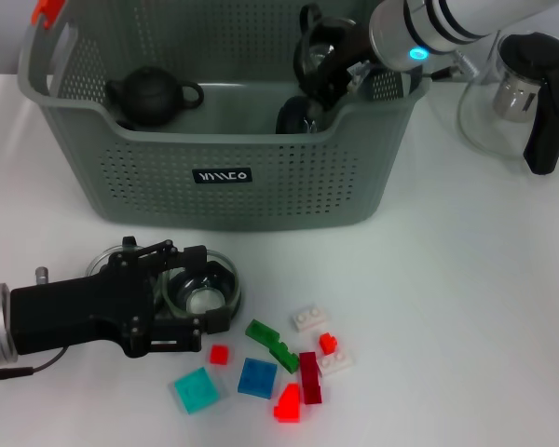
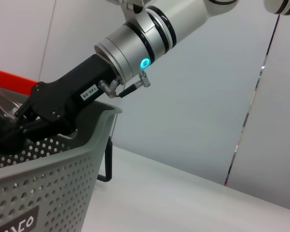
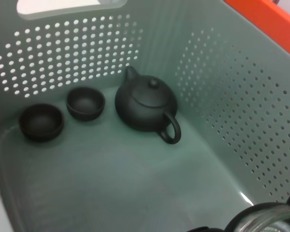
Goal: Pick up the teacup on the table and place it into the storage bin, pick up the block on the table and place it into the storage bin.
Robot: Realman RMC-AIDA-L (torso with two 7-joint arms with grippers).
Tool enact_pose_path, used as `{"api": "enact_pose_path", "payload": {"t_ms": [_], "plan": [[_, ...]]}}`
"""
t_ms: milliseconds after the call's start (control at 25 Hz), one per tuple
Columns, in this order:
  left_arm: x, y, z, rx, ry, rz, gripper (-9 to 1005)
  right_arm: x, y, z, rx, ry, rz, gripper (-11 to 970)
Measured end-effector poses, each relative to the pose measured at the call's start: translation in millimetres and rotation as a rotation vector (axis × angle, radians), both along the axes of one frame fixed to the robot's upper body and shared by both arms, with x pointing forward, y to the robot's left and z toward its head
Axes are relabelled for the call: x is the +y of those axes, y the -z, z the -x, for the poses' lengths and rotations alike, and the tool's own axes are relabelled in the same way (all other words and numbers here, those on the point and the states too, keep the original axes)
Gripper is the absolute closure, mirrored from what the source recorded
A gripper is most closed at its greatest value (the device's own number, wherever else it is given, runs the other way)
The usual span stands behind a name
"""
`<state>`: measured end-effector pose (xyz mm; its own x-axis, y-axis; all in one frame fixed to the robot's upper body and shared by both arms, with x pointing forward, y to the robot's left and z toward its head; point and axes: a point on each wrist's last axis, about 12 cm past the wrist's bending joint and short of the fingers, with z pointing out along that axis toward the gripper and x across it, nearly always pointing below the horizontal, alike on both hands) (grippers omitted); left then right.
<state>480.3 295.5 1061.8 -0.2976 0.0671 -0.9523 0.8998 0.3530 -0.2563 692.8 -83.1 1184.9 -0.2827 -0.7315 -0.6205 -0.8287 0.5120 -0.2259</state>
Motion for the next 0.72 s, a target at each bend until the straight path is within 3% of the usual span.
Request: {"api": "enact_pose_path", "payload": {"t_ms": [720], "plan": [[-0.4,2.0,2.8,0.007,-0.004,0.005,88,2.3,-1.7,3.4,0.015,-0.012,0.008,793]]}}
